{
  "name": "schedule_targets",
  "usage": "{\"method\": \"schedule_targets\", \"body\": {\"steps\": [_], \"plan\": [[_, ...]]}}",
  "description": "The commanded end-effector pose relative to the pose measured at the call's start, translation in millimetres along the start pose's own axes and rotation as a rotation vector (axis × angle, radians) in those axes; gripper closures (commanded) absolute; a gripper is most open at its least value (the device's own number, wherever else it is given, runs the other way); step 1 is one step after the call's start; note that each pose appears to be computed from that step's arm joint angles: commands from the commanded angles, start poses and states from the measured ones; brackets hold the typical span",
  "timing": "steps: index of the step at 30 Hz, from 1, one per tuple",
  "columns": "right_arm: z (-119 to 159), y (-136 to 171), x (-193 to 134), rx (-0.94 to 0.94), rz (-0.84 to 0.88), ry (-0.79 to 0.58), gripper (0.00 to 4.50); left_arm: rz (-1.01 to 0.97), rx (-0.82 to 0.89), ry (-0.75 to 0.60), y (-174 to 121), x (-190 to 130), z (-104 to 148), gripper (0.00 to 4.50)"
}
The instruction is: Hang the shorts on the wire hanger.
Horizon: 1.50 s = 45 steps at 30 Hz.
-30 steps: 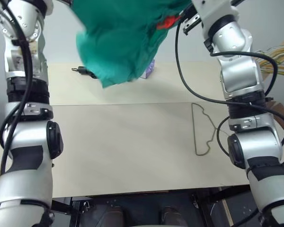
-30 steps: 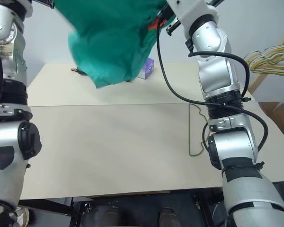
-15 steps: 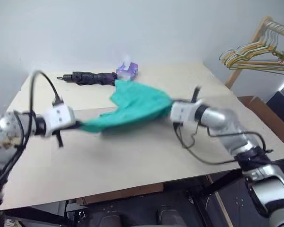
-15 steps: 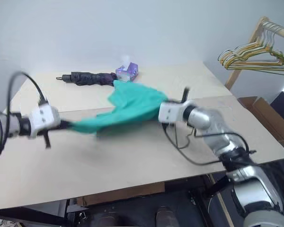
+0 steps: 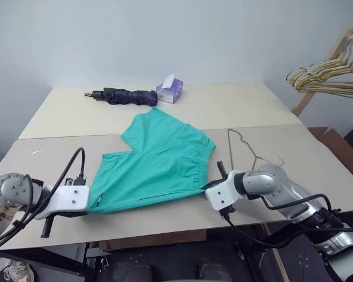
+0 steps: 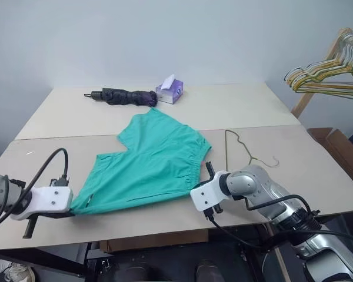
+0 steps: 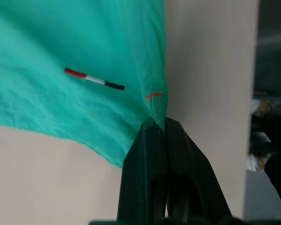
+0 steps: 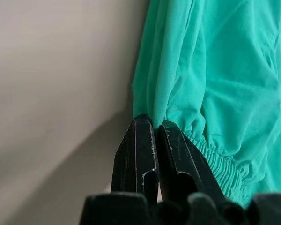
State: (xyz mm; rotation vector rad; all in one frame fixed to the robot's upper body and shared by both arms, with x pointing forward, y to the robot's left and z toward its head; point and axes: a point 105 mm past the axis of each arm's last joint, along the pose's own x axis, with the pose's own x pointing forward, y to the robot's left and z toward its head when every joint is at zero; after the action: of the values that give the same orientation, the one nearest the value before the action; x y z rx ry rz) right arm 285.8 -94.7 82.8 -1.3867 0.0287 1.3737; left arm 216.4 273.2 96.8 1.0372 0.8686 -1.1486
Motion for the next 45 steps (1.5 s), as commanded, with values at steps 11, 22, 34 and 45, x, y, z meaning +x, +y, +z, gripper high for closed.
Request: {"method": "schedule_targets", "body": {"steps": [11,22,34,45], "plan": [[-5,-1,-20,-0.079,0.043,-0.001,3.01,0.023,0.0,-0.009,-4,-12,17,4.29],[-6,-34,-67,0.411,-0.17,-0.107,0.0,0.101,-0.001,-0.37,22,-49,65,1.07],[-111,-35,-57,1.419,-0.687,0.215,0.0,0.29,0.008,-0.76,65,-48,140,0.02],[-122,-16,-15,1.684,-0.722,0.326,0.0,0.19,0.025,-0.853,53,-43,161,0.02]]}}
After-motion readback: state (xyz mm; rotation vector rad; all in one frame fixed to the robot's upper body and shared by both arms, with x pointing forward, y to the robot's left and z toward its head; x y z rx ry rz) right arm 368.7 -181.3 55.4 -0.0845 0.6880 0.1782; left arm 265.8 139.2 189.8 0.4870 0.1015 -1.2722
